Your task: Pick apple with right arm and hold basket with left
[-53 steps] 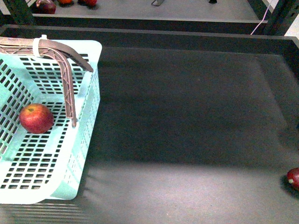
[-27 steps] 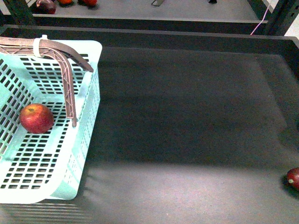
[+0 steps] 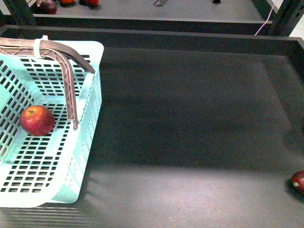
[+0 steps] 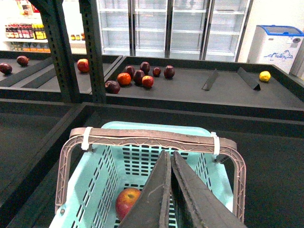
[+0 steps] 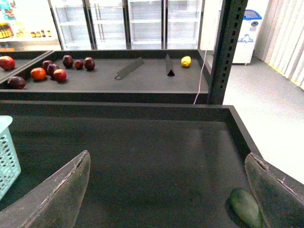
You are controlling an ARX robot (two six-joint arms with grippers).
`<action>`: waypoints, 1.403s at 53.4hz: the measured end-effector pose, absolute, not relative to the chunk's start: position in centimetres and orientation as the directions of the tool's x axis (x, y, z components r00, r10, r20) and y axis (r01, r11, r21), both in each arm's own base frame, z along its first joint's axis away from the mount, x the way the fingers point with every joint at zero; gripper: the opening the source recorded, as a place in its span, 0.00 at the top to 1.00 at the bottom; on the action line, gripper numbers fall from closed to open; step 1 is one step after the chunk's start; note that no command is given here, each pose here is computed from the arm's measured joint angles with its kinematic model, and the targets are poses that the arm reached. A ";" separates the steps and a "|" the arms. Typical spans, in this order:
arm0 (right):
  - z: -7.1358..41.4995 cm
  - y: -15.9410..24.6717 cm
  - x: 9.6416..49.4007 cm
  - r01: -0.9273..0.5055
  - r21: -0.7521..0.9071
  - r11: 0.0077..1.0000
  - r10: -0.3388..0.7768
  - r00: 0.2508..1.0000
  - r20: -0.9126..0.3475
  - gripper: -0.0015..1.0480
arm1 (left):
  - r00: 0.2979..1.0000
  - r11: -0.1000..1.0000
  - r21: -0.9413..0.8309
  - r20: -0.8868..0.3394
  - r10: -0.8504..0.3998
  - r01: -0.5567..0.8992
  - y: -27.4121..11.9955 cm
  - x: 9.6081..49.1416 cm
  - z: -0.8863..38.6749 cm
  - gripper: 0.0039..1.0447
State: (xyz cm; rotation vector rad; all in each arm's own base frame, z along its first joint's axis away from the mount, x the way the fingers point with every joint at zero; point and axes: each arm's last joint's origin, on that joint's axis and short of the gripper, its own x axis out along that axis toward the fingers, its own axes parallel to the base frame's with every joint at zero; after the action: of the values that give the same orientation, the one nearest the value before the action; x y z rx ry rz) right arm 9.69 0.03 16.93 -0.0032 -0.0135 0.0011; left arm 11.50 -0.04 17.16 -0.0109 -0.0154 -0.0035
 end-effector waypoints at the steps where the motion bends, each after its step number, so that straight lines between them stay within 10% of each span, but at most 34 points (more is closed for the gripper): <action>1: 16.9 0.0 9.7 -0.001 -0.003 1.000 0.001 1.000 0.014 0.08 | 1.000 1.000 -0.010 0.015 -0.003 0.004 0.0 11.5 17.2 0.97; 75: 16.9 0.0 9.7 -0.001 -0.003 1.000 0.001 1.000 0.014 0.08 | 1.000 1.000 -0.011 0.010 -0.003 0.004 0.0 9.7 16.8 0.95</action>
State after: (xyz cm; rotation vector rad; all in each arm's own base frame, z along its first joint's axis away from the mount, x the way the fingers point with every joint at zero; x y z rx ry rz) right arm 9.69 0.02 16.93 -0.0032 -0.0135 0.0007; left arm 9.72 -0.03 16.82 -0.0113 -0.0097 -0.0035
